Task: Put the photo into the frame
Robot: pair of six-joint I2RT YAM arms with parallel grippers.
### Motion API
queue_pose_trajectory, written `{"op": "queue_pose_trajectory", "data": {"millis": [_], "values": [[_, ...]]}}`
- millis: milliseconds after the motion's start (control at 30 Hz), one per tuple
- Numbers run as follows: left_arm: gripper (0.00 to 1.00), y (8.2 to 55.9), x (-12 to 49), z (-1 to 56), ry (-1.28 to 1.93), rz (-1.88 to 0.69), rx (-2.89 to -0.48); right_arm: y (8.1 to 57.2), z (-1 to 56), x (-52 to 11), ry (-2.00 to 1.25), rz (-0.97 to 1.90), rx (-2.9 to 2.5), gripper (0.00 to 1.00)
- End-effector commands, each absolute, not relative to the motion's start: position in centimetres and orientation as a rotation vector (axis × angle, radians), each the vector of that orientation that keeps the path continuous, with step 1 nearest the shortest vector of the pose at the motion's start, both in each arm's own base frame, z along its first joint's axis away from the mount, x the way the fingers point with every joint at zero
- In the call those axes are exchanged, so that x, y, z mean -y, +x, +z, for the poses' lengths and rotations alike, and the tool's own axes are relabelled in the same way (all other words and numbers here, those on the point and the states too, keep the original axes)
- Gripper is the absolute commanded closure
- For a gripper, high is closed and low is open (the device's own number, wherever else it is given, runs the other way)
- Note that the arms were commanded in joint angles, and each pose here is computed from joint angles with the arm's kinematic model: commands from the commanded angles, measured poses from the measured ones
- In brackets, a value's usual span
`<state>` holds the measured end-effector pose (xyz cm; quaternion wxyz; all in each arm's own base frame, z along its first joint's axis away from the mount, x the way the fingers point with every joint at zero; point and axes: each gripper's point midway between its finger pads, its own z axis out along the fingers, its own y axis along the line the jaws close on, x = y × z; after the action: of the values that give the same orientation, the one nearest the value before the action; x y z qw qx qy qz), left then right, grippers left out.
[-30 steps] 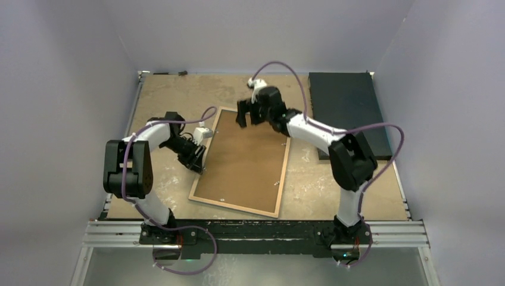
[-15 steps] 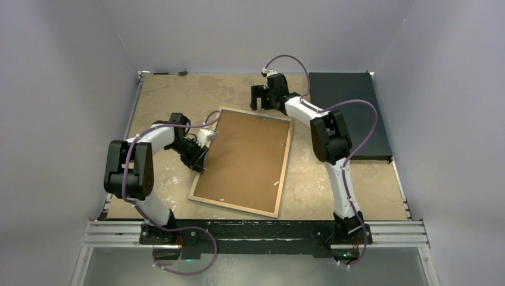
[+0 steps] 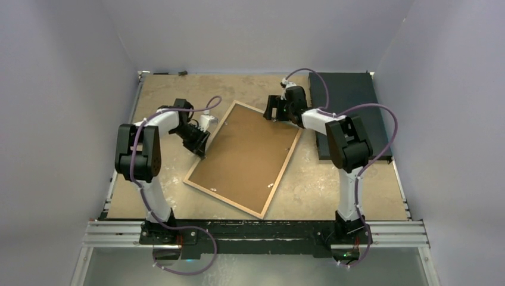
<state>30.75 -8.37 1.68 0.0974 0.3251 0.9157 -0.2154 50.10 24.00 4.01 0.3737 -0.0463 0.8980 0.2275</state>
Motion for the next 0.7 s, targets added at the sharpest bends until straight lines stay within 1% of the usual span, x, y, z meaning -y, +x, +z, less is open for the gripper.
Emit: {"op": "queue_pose_trajectory", "data": {"millis": [0,200,333,433,533,633,667], "values": [[0.88,39.0,6.8,-0.5,0.975,-0.361,-2.59,44.7,3.1,-23.6,0.033,0.638,-2.391,0.11],[0.89,42.9,7.5,0.1,0.934,-0.347,-2.559,37.7,1.2,-21.7,0.206,0.501,-2.435,0.1],[0.87,44.4,7.8,2.1,0.925,-0.342,-2.523,34.9,0.8,-21.2,0.263,0.431,-2.442,0.09],[0.8,44.9,7.6,5.2,0.913,-0.335,-2.48,35.0,2.8,-20.6,0.303,0.368,-2.381,0.06],[0.7,44.3,6.7,8.7,0.888,-0.357,-2.448,36.0,4.9,-19.8,0.357,0.313,-2.323,0.05],[0.61,43.0,4.5,11.5,0.848,-0.355,-2.444,37.4,7.5,-19.4,0.379,0.286,-2.249,0.03],[0.6,42.6,3.1,12.2,0.815,-0.351,-2.45,37.7,8.1,-19.4,0.379,0.282,-2.23,0.03]]}}
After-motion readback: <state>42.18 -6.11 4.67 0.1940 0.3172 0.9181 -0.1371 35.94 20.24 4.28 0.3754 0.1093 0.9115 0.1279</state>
